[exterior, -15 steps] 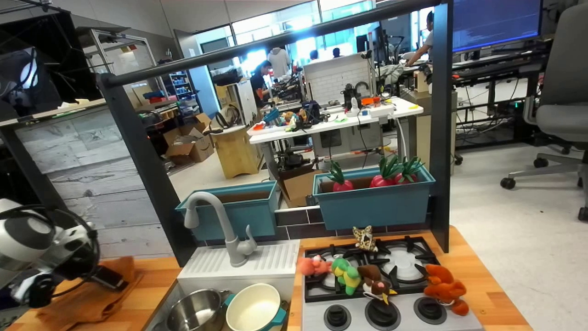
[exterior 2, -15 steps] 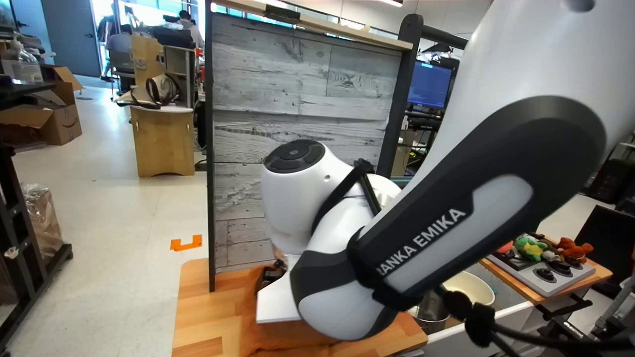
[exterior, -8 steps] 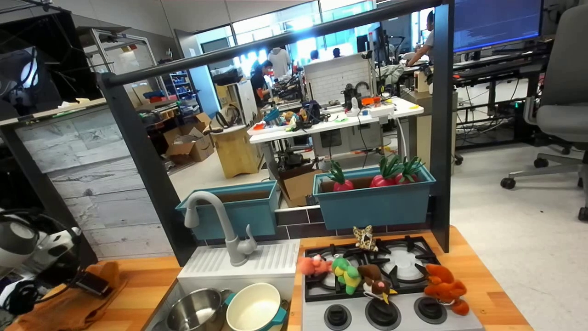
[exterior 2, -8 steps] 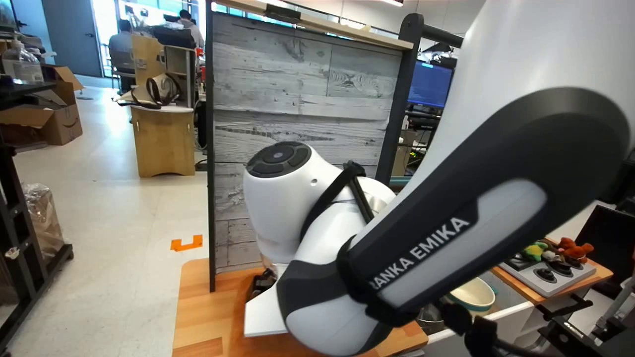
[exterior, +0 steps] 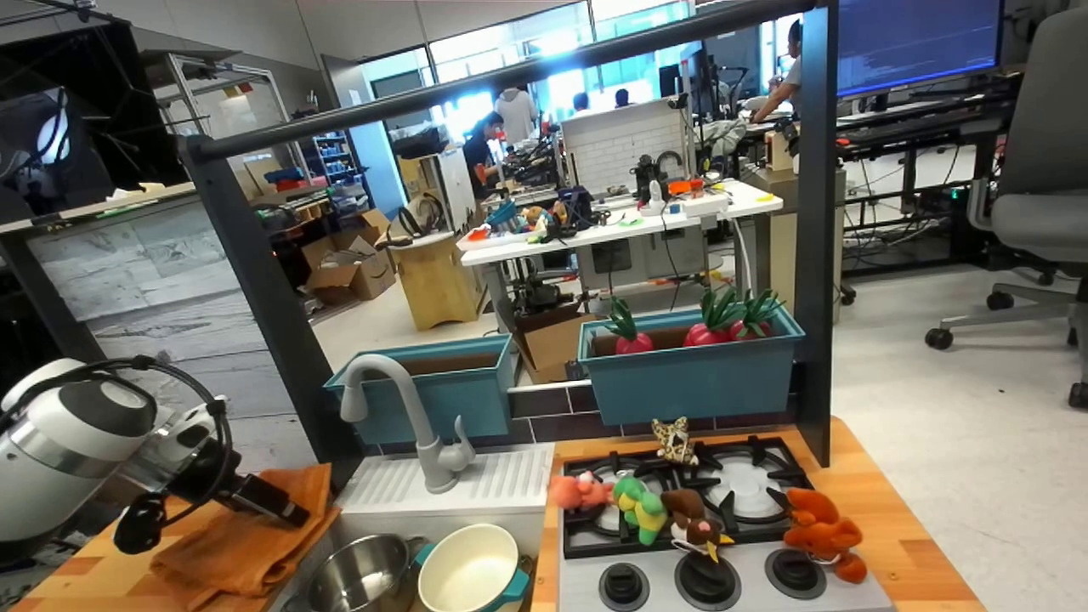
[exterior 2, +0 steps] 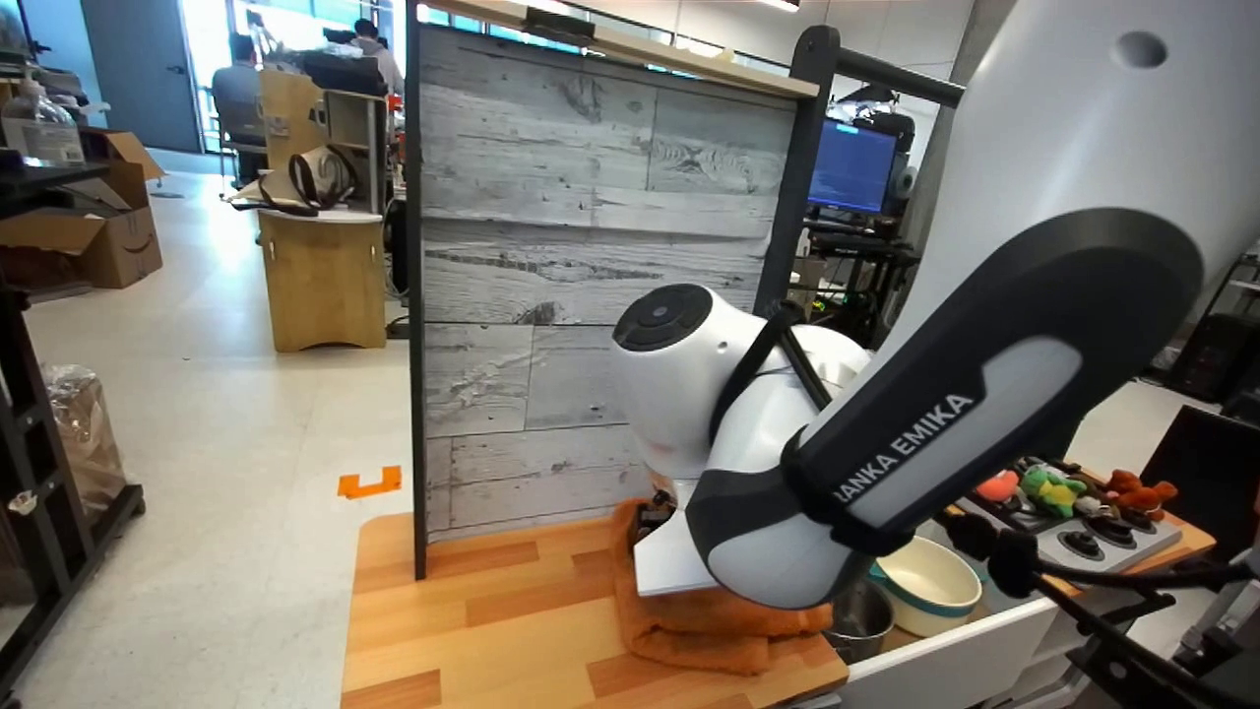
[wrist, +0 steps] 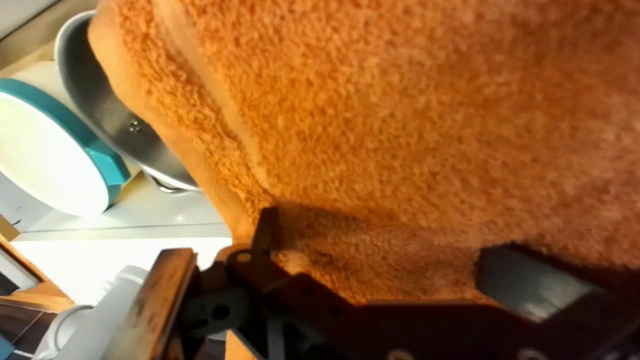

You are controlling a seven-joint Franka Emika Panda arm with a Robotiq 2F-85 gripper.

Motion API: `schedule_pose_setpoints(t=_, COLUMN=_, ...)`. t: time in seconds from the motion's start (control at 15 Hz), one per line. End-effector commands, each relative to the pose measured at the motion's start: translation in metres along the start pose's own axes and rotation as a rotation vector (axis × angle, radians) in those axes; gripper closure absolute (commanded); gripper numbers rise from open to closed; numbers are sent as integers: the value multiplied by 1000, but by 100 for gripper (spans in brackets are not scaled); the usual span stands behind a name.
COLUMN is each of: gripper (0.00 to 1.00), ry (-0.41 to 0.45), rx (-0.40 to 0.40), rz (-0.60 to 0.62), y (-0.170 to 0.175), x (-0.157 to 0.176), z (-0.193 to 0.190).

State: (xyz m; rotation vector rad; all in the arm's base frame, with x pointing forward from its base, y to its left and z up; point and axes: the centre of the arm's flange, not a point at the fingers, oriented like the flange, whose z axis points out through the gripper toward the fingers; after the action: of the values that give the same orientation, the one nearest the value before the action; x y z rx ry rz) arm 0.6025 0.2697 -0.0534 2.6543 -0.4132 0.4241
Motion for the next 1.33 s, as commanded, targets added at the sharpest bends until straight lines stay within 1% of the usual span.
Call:
schedule_pose_setpoints(t=0.0, gripper=0, ry=-47, rx=99, rz=-79, y=-66, x=-55, z=-31)
schedule_pose_setpoints(t=0.13, gripper=0, ry=-48, rx=181, rz=-116, y=-106, x=-81, z=-58)
schedule_pose_setpoints(t=0.2, gripper=0, ry=-38, rx=207, rz=-120, y=-126, x=-90, z=-70)
schedule_pose_setpoints(t=0.27, gripper=0, ry=-38, rx=232, rz=-133, y=-137, x=-96, z=-79)
schedule_pose_setpoints(t=0.33, gripper=0, ry=-34, rx=238, rz=-132, y=-145, x=-97, z=-85)
schedule_pose_setpoints(t=0.4, gripper=0, ry=-30, rx=238, rz=-133, y=-144, x=-95, z=-86)
schedule_pose_setpoints(t=0.47, gripper=0, ry=-21, rx=232, rz=-133, y=-139, x=-91, z=-84)
schedule_pose_setpoints(t=0.53, gripper=0, ry=-4, rx=208, rz=-129, y=-122, x=-83, z=-76)
schedule_pose_setpoints(t=0.67, gripper=0, ry=21, rx=137, rz=-114, y=-78, x=-64, z=-55)
schedule_pose_setpoints(t=0.8, gripper=0, ry=44, rx=48, rz=-86, y=-37, x=-40, z=-36)
schedule_pose_setpoints(t=0.93, gripper=0, ry=88, rx=-20, rz=-76, y=-7, x=-17, z=-23)
schedule_pose_setpoints(t=1.07, gripper=0, ry=114, rx=-39, rz=-75, y=-1, x=-6, z=-11)
schedule_pose_setpoints(t=1.13, gripper=0, ry=113, rx=-19, rz=-78, y=-9, x=-6, z=-6)
schedule_pose_setpoints(t=1.27, gripper=0, ry=108, rx=53, rz=-82, y=-44, x=-16, z=-9)
